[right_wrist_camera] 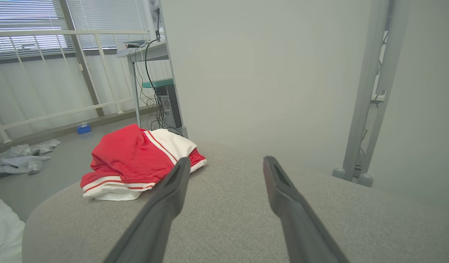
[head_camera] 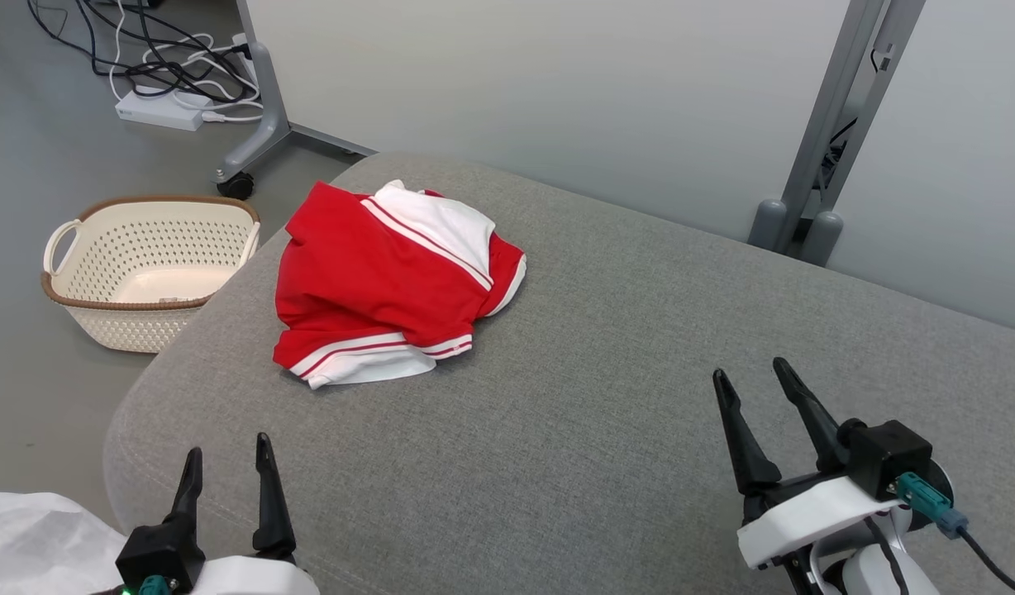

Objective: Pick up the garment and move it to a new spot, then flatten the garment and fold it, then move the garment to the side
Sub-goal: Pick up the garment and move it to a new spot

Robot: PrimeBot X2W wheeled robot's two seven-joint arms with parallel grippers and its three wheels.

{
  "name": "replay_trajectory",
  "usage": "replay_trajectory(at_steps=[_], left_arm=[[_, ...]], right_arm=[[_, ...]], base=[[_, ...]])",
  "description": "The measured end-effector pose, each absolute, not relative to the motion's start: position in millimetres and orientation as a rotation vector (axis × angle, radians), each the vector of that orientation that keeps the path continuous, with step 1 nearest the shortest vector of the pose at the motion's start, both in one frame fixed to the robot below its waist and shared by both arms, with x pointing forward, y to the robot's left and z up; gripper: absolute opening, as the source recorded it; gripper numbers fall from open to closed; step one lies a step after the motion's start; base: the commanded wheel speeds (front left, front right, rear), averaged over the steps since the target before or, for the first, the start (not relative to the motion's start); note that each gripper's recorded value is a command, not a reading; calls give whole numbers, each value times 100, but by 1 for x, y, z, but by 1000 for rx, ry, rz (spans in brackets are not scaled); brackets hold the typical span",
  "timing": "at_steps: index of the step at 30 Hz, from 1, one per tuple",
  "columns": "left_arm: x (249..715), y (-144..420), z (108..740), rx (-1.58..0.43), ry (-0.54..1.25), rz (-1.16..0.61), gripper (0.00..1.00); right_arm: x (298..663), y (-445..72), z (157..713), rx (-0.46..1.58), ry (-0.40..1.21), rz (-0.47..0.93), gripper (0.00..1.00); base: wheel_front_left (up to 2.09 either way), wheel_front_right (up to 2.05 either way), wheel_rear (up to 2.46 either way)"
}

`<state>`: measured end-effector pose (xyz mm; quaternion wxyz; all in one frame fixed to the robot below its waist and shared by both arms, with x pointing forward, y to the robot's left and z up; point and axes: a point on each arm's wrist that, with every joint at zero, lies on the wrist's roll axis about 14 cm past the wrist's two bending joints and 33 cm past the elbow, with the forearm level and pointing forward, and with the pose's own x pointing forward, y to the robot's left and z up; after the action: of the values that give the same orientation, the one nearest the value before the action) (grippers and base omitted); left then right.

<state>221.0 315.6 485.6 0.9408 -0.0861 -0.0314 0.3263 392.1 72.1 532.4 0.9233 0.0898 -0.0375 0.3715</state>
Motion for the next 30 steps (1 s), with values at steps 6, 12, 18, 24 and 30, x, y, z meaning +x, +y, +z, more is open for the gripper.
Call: replay_trajectory(at_steps=[6,12,18,24,30], left_arm=[[237,331,510,-148,-131,661,100],[273,354,538,-103,-188,636,100],[319,368,507,-163,-42,598,100],[400,372,489,-176,211,456,100],[440,369,468,-153,407,395,100]], right_arm=[[399,62,532,153,-97,742,100],[416,60,534,125,-133,757,100],[442,53,533,94,-163,764,100],[476,36,517,67,-162,743,100],[488,22,508,63,-151,720,100]], base=[[0,0,0],[0,0,0],[0,0,0],[0,0,0],[0,0,0]])
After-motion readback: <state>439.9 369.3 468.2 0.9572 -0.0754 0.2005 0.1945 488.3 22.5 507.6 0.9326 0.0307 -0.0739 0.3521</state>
